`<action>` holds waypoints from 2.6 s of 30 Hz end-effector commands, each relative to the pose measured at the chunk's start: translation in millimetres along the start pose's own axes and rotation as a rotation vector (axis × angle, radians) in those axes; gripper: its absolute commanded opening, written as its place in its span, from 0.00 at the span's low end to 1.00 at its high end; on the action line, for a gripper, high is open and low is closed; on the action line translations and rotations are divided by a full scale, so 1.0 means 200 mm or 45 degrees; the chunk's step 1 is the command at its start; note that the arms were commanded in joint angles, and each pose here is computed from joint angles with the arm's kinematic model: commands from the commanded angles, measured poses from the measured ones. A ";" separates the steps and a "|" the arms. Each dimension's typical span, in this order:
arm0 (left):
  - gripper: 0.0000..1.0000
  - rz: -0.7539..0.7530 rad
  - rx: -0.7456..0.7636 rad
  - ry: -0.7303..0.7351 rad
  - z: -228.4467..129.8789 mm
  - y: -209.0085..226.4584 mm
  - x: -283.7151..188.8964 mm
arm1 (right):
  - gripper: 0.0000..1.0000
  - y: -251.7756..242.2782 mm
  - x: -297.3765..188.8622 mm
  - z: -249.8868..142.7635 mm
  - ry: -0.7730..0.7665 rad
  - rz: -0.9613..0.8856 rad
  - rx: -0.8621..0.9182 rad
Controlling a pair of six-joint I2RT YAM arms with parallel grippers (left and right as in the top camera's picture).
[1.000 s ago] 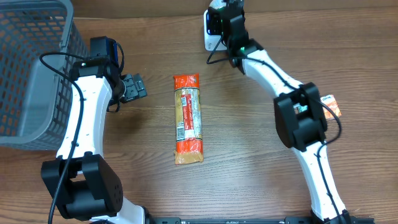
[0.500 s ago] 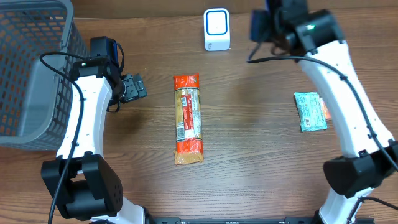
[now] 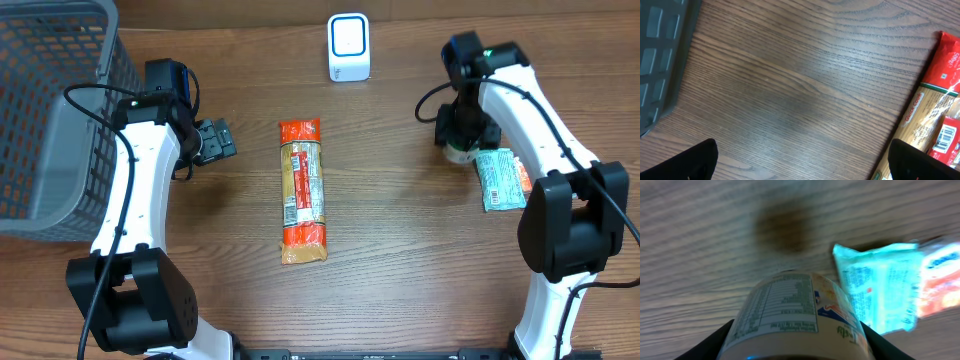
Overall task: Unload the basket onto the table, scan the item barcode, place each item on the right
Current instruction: 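Carry the green jar right and set it down near the teal pack, then move the right gripper left onto the spaghetti pack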
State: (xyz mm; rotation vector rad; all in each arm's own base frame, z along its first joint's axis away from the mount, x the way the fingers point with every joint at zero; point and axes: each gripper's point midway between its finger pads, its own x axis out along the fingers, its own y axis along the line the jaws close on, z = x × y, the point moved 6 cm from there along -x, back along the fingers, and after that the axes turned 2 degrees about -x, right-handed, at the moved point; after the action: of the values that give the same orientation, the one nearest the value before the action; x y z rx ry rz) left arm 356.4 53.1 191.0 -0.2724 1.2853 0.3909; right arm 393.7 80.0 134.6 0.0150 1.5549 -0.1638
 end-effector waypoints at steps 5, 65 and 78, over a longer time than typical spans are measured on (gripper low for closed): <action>1.00 0.008 0.017 -0.022 0.02 0.02 -0.02 | 0.05 0.00 0.13 -0.05 0.013 0.013 -0.033; 1.00 0.008 0.017 -0.022 0.02 0.02 -0.02 | 0.45 1.00 -0.19 -0.63 -0.076 0.815 -0.394; 1.00 0.008 0.017 -0.022 0.02 0.02 -0.02 | 0.45 1.16 -0.01 -0.69 -0.504 0.658 -0.431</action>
State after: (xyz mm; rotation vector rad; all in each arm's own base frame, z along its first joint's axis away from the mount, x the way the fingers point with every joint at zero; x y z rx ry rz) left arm 356.3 53.1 191.0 -0.2726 1.2858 0.3907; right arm 274.8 326.4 108.9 0.1570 1.2254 0.5526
